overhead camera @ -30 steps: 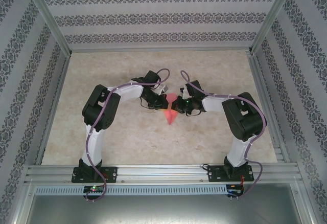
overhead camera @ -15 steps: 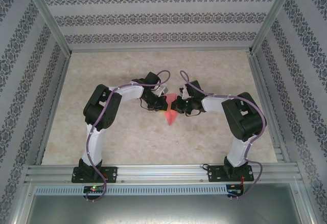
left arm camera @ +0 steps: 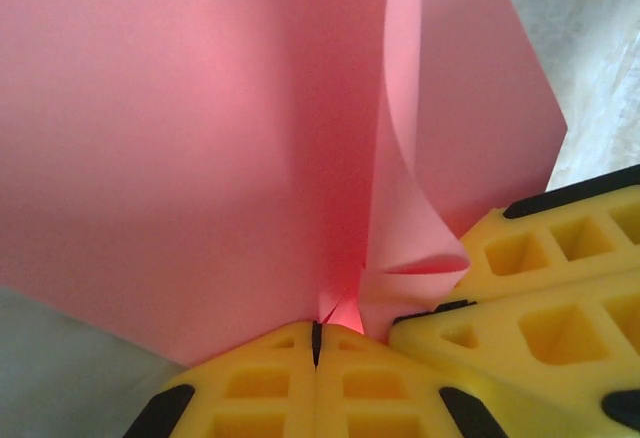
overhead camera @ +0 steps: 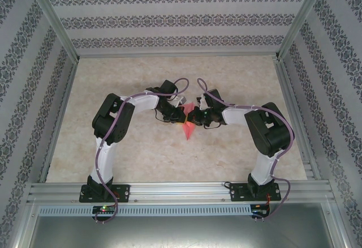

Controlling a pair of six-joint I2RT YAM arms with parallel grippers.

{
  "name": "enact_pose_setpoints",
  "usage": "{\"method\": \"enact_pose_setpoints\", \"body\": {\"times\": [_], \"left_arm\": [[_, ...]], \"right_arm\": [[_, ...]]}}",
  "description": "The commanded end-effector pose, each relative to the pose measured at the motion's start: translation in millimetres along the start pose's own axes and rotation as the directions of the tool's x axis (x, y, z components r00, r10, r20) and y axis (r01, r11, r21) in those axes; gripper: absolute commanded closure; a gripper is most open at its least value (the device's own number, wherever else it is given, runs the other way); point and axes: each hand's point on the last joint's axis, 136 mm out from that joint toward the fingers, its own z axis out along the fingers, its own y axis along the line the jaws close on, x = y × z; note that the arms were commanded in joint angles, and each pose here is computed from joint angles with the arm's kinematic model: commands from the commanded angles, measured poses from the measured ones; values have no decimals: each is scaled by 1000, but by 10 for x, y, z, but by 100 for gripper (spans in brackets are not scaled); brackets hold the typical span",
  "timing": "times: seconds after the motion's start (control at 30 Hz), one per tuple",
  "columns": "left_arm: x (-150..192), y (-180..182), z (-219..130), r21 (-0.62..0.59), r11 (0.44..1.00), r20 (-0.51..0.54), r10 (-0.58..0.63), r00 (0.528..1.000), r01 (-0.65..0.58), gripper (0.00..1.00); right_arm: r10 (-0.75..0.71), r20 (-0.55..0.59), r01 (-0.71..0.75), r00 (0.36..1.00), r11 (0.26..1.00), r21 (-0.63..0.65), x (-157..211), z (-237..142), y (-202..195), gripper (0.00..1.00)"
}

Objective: Fold a paper plane with a square sheet of paper (pick it up from the middle)
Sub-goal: Fourth fold the wing at the center of the table.

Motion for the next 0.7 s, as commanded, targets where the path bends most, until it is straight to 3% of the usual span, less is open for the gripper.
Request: {"method": "enact_pose_setpoints", "body": {"times": [0.0,0.67], "left_arm": [[176,312,141,-91,995,-47,-30,998,26,100],[14,108,44,48,997,2,-67,998,67,100]], "right_arm": [[-25,-9,24,1000,998,-53,51,17,97,94],[38,-13,-39,999,995,-94,113,48,-29,86]]}}
